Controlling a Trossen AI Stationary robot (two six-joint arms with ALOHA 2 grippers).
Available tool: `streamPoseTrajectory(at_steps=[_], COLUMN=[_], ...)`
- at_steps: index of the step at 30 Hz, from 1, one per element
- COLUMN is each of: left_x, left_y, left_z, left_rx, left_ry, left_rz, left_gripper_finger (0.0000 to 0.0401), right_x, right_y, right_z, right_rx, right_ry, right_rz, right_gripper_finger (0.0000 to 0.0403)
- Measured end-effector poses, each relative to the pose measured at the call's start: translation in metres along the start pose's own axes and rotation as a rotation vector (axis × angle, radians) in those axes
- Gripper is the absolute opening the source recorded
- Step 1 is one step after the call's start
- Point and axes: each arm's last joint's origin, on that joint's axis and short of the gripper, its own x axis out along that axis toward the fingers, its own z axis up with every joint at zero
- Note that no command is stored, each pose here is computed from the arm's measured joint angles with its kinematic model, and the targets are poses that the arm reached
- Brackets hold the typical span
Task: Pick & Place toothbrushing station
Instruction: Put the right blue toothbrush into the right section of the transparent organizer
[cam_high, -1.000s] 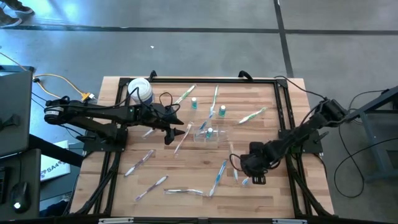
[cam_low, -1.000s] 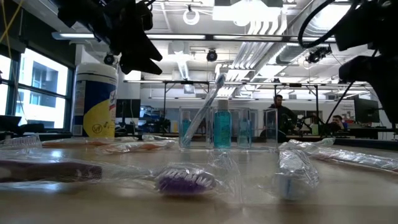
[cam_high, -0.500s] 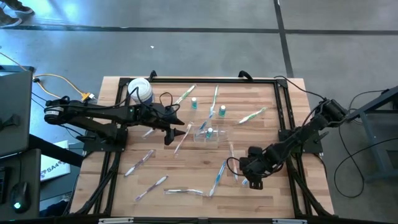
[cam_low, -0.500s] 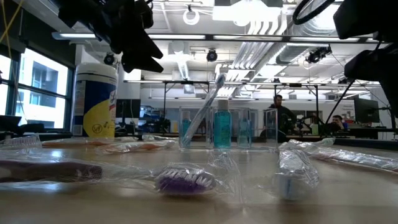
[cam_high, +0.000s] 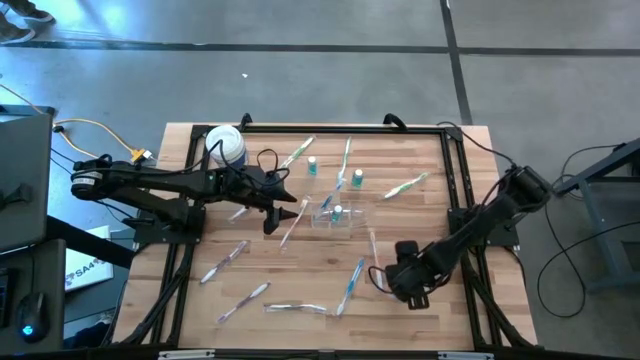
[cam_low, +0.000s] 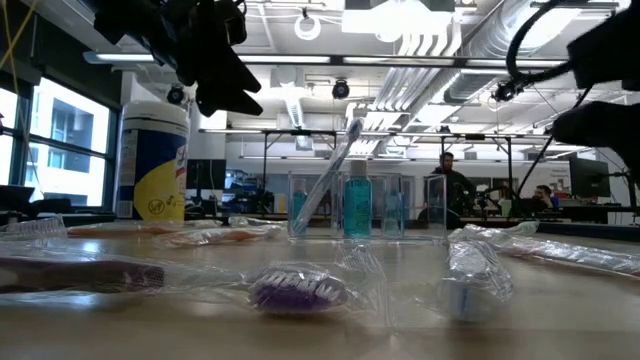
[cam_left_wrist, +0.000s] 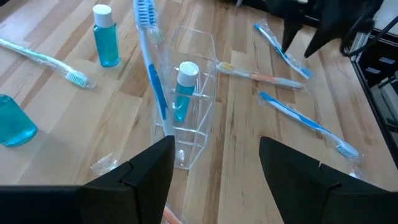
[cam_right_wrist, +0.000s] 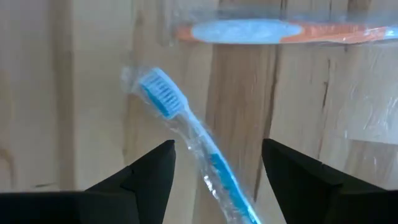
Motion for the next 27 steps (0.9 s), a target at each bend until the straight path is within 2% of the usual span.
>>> streamPoseTrajectory(at_steps=[8,12,16,22,27], left_x=[0.000,0.000,0.000,0.000,0.000], left_y=[0.000,0.000,0.000,-0.001,-0.001], left_z=[0.000,0.000,0.000,0.000,0.000], left_rx=[0.000,0.000,0.000,0.001,0.004], left_ry=[-0.001,0.000,0.001,0.004,0.004], left_rz=[-0.001,-0.001,-0.003,-0.017,-0.017], left_gripper_finger=[0.0234,0.0234,0.0234,0.0234,0.0234], right_x=[0.037,0.041,0.040,0.040,0.039], right_y=[0.002,0.002,0.001,0.000,-0.001], right_z=[0.000,0.001,0.001,0.001,0.002], right_rx=[-0.063,-0.067,-0.057,-0.051,-0.021], right_ry=[0.141,0.138,0.128,0.132,0.123], right_rz=[-0.036,-0.057,-0.057,-0.050,-0.065], right_gripper_finger=[0.0234,0.0225,0.0171,0.0023,0.0009])
